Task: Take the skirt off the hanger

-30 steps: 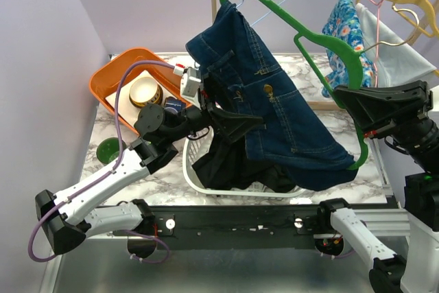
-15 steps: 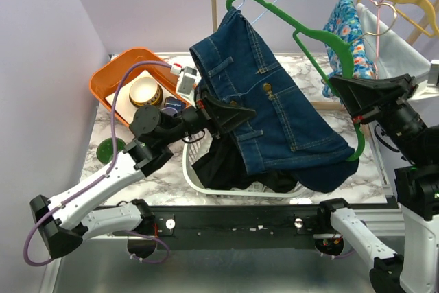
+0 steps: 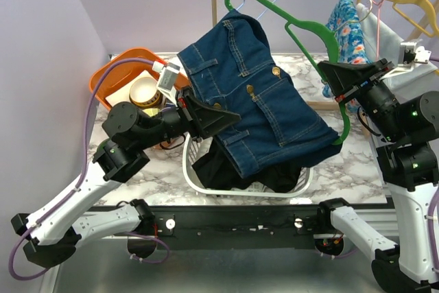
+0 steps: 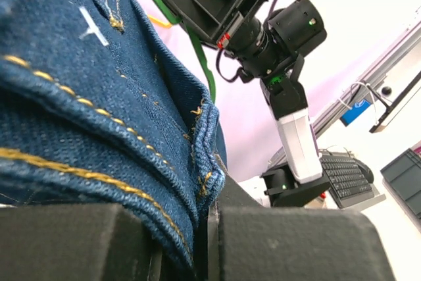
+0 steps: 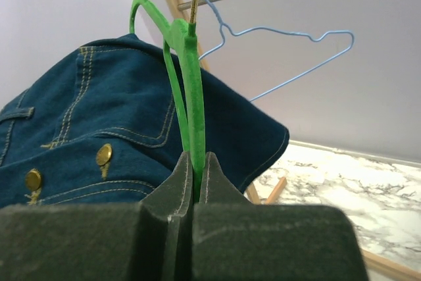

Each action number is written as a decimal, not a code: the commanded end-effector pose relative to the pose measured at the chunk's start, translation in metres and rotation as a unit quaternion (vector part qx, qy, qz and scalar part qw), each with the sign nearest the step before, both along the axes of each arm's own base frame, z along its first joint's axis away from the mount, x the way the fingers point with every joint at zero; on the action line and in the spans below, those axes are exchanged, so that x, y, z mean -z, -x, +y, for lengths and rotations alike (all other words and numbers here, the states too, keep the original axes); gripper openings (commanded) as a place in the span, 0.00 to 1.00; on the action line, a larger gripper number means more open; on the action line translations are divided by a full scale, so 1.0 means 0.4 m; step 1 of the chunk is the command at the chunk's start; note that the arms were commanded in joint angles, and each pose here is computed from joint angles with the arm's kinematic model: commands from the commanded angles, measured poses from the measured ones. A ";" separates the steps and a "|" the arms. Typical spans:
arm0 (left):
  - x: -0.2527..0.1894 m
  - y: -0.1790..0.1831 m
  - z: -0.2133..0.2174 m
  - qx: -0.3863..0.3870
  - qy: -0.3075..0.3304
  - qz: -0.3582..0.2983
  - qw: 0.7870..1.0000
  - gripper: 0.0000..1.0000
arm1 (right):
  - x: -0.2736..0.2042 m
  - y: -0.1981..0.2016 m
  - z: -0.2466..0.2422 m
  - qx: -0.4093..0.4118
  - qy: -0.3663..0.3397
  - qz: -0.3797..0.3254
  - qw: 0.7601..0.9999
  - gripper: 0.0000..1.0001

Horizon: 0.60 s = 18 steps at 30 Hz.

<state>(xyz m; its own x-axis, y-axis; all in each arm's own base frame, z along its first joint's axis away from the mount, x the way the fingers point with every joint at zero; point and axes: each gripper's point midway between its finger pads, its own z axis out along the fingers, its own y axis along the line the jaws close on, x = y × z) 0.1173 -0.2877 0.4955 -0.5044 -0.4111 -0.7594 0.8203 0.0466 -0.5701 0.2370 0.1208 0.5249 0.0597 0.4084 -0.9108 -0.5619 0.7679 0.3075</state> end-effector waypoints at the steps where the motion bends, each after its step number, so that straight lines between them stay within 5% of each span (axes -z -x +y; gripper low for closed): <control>1: -0.135 0.136 0.121 0.030 0.042 -0.074 0.996 0.00 | -0.055 -0.087 -0.175 0.204 -0.029 -0.050 0.977 0.01; 18: -0.283 0.235 0.307 -0.036 0.071 -0.155 0.985 0.00 | -0.056 -0.055 -0.176 0.198 -0.043 -0.061 0.977 0.01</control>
